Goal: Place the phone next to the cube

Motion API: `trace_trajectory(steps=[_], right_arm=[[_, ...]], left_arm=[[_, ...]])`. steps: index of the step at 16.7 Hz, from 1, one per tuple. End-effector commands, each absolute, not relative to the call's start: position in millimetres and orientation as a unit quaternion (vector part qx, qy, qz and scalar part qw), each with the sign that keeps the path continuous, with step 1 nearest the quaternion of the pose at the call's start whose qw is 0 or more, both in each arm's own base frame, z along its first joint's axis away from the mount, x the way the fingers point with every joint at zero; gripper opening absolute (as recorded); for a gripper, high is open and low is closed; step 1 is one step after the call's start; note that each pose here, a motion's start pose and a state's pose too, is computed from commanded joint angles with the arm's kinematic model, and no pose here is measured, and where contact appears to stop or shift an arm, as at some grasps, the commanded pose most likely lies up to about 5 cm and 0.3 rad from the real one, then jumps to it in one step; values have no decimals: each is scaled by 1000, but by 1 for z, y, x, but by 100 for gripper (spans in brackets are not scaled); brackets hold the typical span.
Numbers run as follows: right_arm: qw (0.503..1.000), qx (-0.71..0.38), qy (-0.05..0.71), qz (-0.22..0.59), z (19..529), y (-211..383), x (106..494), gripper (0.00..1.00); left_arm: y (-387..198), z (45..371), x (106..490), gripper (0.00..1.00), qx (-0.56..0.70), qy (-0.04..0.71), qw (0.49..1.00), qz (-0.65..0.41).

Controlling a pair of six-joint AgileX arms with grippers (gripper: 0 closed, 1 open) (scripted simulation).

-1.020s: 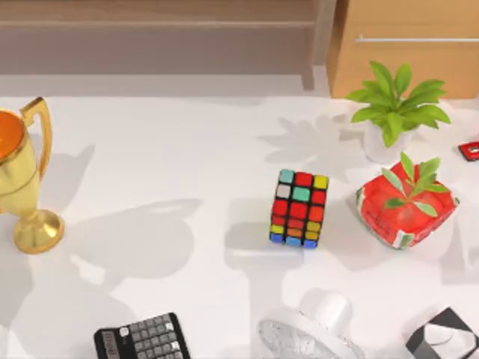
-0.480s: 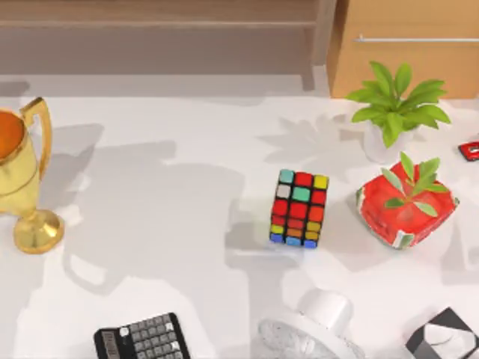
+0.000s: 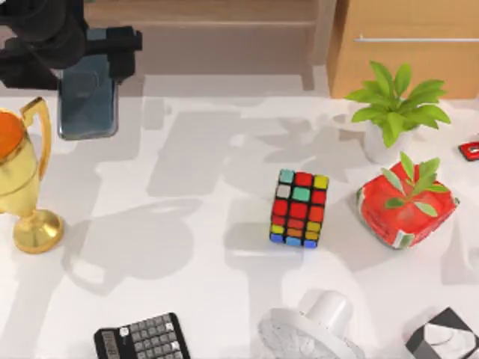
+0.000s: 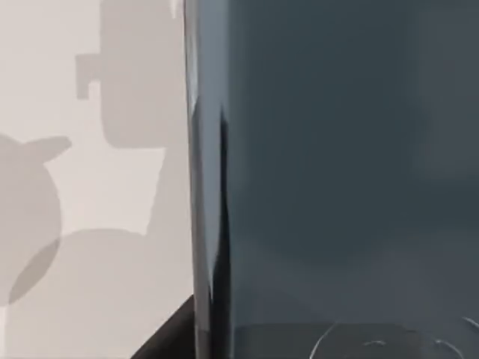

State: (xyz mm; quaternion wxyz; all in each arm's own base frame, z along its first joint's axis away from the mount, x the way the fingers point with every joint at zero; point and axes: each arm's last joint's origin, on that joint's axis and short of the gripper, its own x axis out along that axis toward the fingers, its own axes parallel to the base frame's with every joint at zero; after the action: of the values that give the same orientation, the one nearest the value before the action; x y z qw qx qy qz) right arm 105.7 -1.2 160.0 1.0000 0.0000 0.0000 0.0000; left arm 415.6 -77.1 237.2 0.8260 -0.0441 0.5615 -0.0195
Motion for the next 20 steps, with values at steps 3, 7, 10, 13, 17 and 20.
trace_trajectory(steps=[3, 7, 10, 13, 17, 20], right_arm=[[1000, 0, 0, 0, 160, -1, 106, 100], [1000, 0, 0, 0, 160, -1, 106, 100], [1000, 0, 0, 0, 160, -1, 106, 100], [1000, 0, 0, 0, 160, -1, 106, 100], [1000, 0, 0, 0, 160, -1, 106, 100], [1000, 0, 0, 0, 160, -1, 106, 100]], left_arm=[[-134, 213, 401, 0, -39, 617, 785, -29], [-185, 188, 372, 0, -16, 675, 737, -19], [-205, 179, 355, 0, 1, 697, 717, -10], [-210, 177, 350, 0, 7, 702, 712, -7], [-209, 179, 351, 0, 5, 700, 714, -8], [-210, 180, 351, 0, 5, 698, 716, -8]])
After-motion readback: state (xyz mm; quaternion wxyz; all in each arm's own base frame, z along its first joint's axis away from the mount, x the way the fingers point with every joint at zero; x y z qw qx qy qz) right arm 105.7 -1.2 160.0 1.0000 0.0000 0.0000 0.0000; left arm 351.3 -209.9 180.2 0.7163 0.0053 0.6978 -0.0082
